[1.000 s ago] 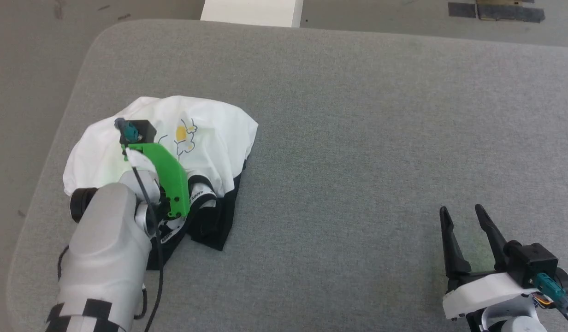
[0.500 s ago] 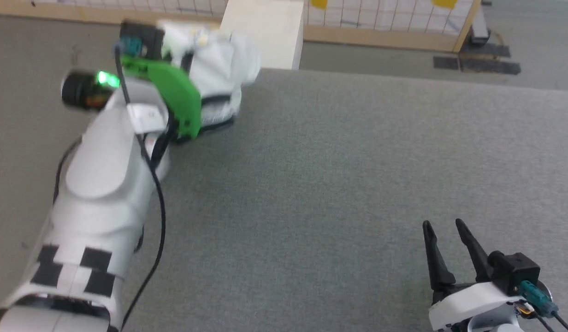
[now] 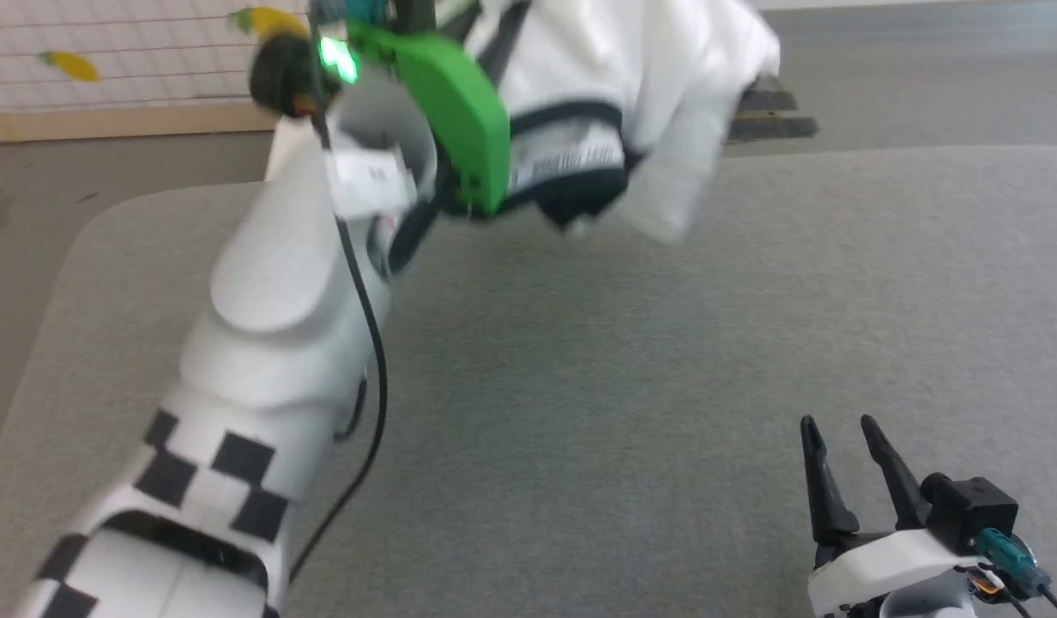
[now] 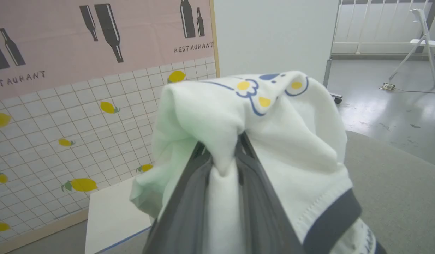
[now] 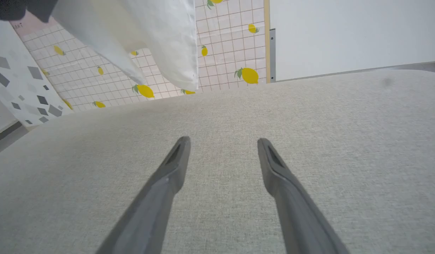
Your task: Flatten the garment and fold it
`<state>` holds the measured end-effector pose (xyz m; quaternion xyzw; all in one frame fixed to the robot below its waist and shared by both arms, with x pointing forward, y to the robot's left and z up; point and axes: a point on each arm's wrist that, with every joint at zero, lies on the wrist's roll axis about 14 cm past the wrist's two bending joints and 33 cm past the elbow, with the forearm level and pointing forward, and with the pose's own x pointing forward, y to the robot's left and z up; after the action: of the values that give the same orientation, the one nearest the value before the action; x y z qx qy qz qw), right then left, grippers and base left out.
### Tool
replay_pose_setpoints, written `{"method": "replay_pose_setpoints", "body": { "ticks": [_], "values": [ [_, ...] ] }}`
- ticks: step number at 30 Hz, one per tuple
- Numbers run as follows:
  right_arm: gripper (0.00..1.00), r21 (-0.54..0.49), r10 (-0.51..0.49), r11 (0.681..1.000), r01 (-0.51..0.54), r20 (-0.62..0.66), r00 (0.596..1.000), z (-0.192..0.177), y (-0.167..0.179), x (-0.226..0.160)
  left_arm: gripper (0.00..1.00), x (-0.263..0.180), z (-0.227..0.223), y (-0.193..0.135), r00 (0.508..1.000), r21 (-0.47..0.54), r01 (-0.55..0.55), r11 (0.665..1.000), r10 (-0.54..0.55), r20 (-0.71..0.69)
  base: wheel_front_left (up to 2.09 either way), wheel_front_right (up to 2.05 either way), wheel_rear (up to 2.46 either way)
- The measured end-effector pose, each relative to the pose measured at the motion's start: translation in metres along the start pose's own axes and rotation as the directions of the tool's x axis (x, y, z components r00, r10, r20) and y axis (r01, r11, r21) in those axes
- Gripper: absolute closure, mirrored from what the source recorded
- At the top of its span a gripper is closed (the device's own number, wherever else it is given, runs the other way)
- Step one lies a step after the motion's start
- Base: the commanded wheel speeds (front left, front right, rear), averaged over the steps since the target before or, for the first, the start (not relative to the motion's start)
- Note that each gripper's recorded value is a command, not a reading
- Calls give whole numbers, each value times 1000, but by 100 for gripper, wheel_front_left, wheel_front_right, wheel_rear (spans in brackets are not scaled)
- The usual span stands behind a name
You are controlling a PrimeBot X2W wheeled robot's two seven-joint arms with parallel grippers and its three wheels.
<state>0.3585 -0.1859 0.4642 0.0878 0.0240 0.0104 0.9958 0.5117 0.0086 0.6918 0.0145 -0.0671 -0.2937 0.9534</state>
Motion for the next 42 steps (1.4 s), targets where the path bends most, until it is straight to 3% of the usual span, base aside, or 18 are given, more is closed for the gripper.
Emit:
{"method": "replay_pose_setpoints", "body": {
  "ticks": [5, 11, 16, 17, 18, 20, 25, 28, 30, 33, 37, 42],
  "values": [
    [0, -1, -79, 997, 80, 15, 997, 5, -25, -14, 100, -13, -112, -40, 957, -139, 51, 989, -88, -277, 0, 0, 0],
    [0, -2, -146, 989, 146, 18, 989, 6, -45, -29, 100, -73, -233, -82, 756, -245, 47, 968, -195, -624, 0, 0, 0],
    [0, 9, -130, 991, 130, 0, 991, 0, -39, -27, 100, -110, -270, -85, 642, -287, -13, 958, -212, -737, 0, 0, 0],
    [0, 10, -121, 993, 121, 0, 993, 0, -36, -25, 53, -112, -269, -84, 643, -306, -32, 952, -215, -735, 0, 0, 0],
    [0, 11, -111, 994, 111, -1, 994, -1, -33, -23, 0, -111, -265, -83, 658, -330, -56, 942, -213, -722, 0, 0, 0],
    [0, 12, -93, 996, 93, 1, 996, 0, -28, -21, 0, -108, -257, -78, 695, -358, -92, 929, -198, -692, 0, 0, 0],
    [0, 13, -61, 998, 61, 12, 998, 3, -18, -16, 0, -87, -202, -53, 860, -539, -193, 820, -123, -496, 0, 0, 0],
    [0, 14, -46, 999, 46, 17, 999, 4, -14, -16, 0, -79, -160, -22, 937, -580, -214, 786, -3, -349, 0, 0, 0],
    [0, 13, -39, 999, 38, 19, 999, 5, -11, -16, 0, -83, -138, 2, 959, -575, -233, 784, 87, -269, 0, 0, 0],
    [0, 14, -23, 1000, 23, 27, 999, 7, -7, -14, 0, -101, -115, 37, 962, -528, -274, 804, 226, -155, 0, 0, 0],
    [0, 16, -10, 1000, 9, 33, 999, 9, -2, -12, 0, -142, -108, 76, 913, -394, -389, 833, 406, -42, 0, 0, 0],
    [0, 20, 7, 1000, -8, 18, 1000, 4, 3, -9, 0, -185, -119, 85, 869, -225, -479, 848, 495, 13, 0, 0, 0]
  ]
}}
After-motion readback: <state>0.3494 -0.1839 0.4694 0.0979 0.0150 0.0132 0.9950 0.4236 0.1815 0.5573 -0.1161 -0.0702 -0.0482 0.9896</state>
